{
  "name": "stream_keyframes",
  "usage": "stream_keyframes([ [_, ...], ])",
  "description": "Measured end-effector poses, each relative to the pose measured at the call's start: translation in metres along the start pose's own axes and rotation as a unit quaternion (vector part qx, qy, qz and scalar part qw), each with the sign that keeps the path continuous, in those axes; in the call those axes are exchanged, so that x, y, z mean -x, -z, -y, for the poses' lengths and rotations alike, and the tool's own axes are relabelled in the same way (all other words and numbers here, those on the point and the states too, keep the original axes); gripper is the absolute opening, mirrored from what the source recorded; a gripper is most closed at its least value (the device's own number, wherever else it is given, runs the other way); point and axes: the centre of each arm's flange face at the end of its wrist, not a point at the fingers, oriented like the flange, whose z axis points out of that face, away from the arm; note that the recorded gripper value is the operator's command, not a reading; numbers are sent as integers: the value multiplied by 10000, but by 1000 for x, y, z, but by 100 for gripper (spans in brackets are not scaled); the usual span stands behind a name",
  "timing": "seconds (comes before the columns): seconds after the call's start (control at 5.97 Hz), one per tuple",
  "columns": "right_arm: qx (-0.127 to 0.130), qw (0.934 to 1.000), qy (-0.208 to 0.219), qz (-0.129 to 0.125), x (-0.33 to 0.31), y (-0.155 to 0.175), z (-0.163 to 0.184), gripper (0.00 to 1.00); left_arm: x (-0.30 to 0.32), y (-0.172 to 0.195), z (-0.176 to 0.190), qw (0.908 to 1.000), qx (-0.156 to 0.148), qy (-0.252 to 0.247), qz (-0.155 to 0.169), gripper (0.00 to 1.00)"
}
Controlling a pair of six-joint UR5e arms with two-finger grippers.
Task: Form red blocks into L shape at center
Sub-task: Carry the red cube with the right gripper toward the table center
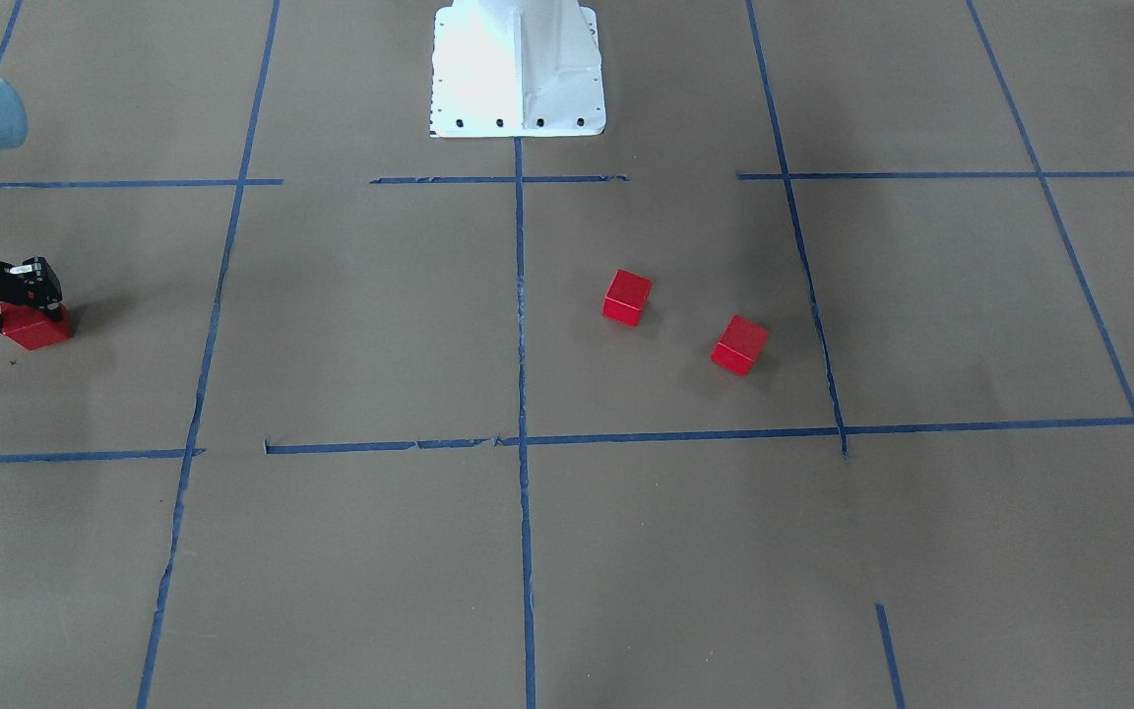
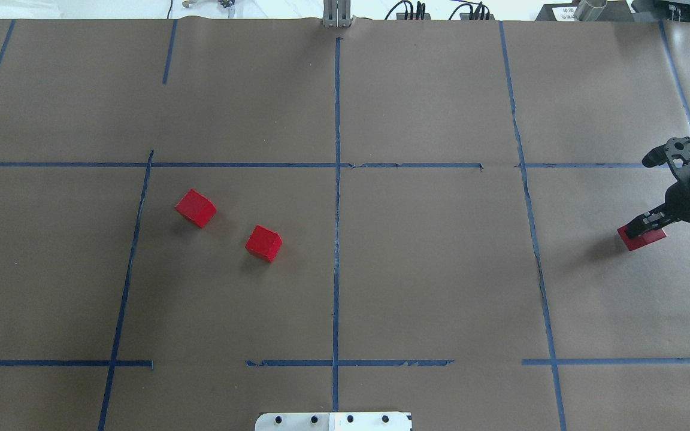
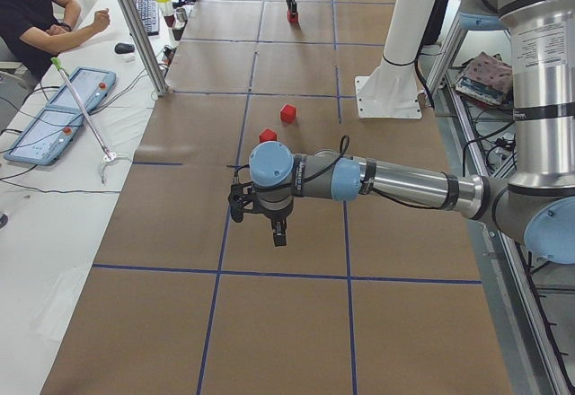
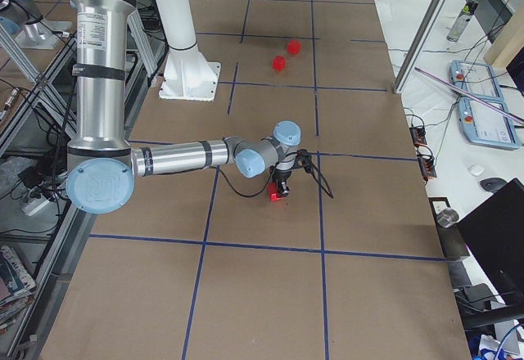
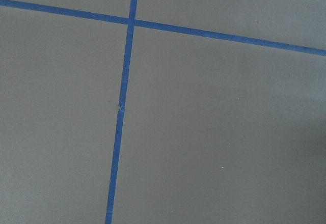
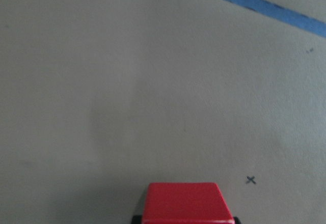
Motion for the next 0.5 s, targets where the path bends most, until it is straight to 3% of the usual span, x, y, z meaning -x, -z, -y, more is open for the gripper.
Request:
stream_keyframes([
  [0.17,-226,9997,66,109,35,16,17,1,0,0,0,10000,0,0,0,100],
  [0.34,-478,9976,455,222,103,28,33,0,-1,1,0,10000,-5,-6,-1,100],
  [0.5,-680,9955,537,378,176,34,44,0,-1,1,-1,10000,-9,-11,1,100],
])
